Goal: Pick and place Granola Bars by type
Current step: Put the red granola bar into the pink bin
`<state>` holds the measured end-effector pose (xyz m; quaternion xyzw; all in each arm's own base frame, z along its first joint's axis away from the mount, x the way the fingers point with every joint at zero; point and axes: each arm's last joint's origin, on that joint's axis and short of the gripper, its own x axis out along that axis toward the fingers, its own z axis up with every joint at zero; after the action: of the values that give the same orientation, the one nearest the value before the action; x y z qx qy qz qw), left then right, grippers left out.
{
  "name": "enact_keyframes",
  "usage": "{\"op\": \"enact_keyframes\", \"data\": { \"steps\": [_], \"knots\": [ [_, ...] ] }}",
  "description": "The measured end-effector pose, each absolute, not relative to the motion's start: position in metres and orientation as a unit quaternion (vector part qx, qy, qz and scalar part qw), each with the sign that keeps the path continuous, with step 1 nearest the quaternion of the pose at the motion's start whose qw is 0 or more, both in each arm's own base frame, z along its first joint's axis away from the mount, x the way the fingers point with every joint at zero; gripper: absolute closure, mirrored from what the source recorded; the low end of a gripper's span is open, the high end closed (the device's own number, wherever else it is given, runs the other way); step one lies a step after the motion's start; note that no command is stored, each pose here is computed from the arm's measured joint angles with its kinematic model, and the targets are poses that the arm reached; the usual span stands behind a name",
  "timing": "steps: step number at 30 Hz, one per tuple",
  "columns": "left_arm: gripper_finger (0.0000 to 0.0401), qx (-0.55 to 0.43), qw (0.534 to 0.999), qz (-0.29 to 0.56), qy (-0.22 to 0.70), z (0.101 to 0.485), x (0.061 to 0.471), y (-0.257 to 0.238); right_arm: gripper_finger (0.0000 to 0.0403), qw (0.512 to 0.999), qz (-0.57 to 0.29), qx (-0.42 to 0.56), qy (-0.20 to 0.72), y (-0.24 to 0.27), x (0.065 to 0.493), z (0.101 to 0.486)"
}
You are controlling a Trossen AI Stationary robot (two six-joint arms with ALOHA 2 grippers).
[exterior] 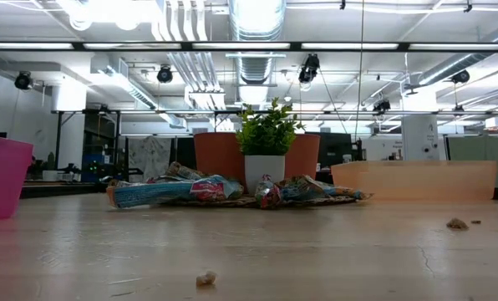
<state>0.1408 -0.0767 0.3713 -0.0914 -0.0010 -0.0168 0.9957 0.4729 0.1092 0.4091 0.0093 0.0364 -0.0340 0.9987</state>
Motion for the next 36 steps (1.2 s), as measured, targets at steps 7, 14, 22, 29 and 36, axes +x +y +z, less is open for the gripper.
{"op": "enact_keyframes", "data": {
  "steps": [7,14,22,29,36],
  "knots": [
    [0.0207,-0.085,0.994,-0.062,-0.033,0.380,0.132,-0.078,0.0394,0.999,-0.026,0.001,0.034,0.112,0.472,0.410],
    [0.0207,-0.062,0.991,-0.088,-0.078,0.399,0.124,-0.078,0.0394,0.999,-0.030,0.000,0.038,0.112,0.472,0.409],
    [0.0207,-0.047,0.992,-0.073,-0.087,0.403,0.128,-0.081,0.0394,0.999,-0.032,-0.005,0.041,0.112,0.472,0.409],
    [0.0207,-0.051,0.994,-0.044,-0.084,0.403,0.129,-0.079,0.0394,0.998,-0.032,-0.006,0.044,0.111,0.472,0.408],
    [0.0207,-0.054,0.995,-0.037,-0.078,0.400,0.130,-0.079,0.0394,0.998,-0.032,-0.014,0.046,0.111,0.472,0.408]
  ]
}}
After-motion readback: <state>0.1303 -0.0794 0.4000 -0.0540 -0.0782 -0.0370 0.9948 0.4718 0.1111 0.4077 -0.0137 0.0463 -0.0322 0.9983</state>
